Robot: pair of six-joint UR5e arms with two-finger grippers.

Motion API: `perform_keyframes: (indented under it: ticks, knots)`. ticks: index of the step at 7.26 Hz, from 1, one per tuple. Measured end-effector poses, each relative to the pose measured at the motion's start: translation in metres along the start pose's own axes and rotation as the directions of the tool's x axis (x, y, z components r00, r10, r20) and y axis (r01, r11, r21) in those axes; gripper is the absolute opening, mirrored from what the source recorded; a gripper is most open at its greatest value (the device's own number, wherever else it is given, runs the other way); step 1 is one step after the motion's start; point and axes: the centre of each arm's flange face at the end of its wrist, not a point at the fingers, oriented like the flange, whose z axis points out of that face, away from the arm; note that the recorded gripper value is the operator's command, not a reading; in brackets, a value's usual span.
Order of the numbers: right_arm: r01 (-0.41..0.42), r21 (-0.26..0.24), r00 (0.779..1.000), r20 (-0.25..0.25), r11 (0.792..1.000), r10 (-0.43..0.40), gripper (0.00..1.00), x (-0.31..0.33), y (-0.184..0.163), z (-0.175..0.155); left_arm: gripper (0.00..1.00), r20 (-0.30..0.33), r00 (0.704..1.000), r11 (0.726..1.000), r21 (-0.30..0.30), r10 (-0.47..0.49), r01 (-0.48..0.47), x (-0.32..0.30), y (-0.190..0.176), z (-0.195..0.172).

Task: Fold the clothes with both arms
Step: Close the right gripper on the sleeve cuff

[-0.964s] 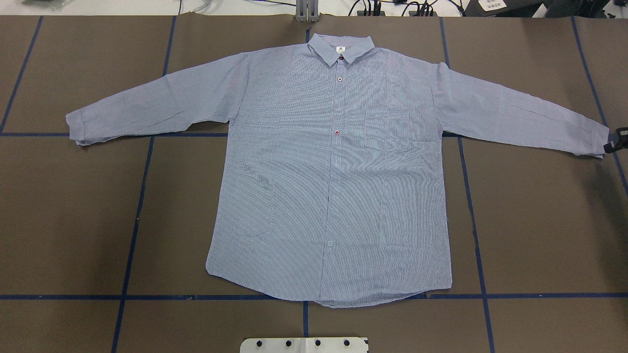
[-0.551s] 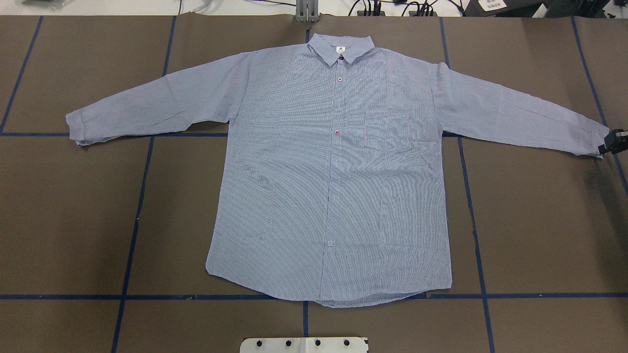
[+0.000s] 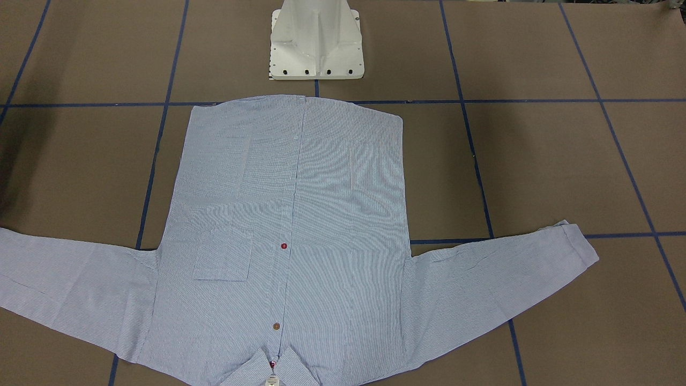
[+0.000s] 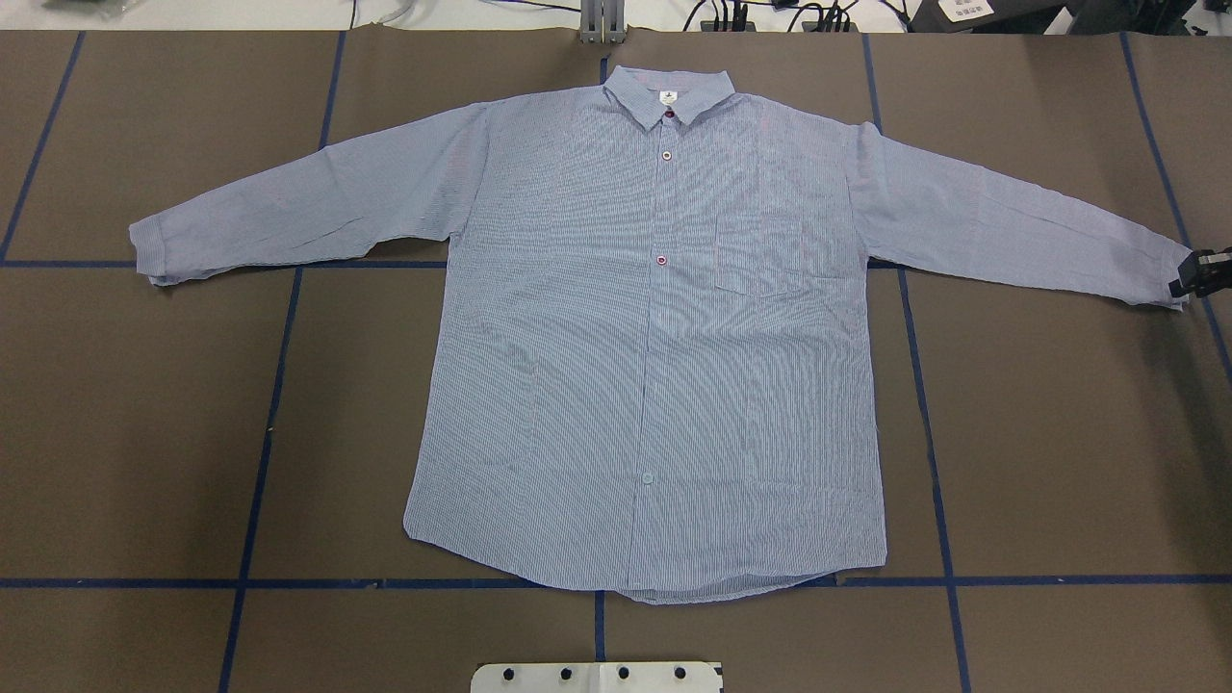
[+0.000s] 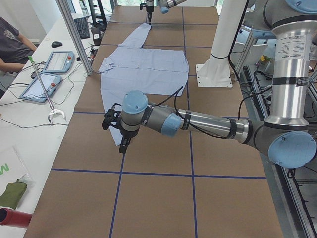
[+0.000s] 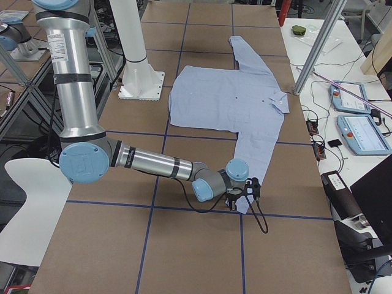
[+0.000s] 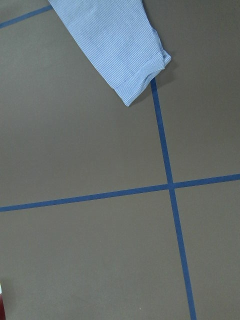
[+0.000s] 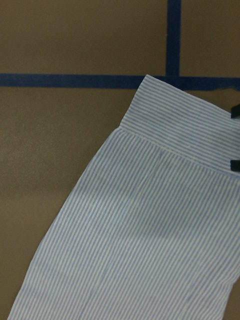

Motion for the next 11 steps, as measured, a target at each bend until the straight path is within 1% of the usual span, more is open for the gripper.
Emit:
perform_keyframes:
  ticks: [2,9,10,11]
  knots:
    - [-0.005,-0.008,1.0,-0.007,1.0,0.005,0.46,0.005,0.002,0.005,0.99,0.0,1.0,1.0,0.0,0.0,0.0,0.0,0.0,0.0]
    - [-0.005,-0.025,1.0,-0.014,1.0,0.005,0.46,0.004,0.005,0.013,0.99,-0.001,1.0,1.0,0.007,0.007,-0.007,0.004,-0.001,-0.004]
    - [-0.003,-0.027,1.0,-0.014,1.0,0.002,0.4,0.003,0.006,0.014,0.99,-0.001,1.0,1.0,0.008,0.009,-0.009,0.005,-0.002,-0.004]
    - [-0.001,-0.028,1.0,-0.014,1.0,0.001,0.23,0.002,0.006,0.015,0.99,-0.001,1.0,1.0,0.009,0.01,-0.01,0.005,-0.002,-0.005]
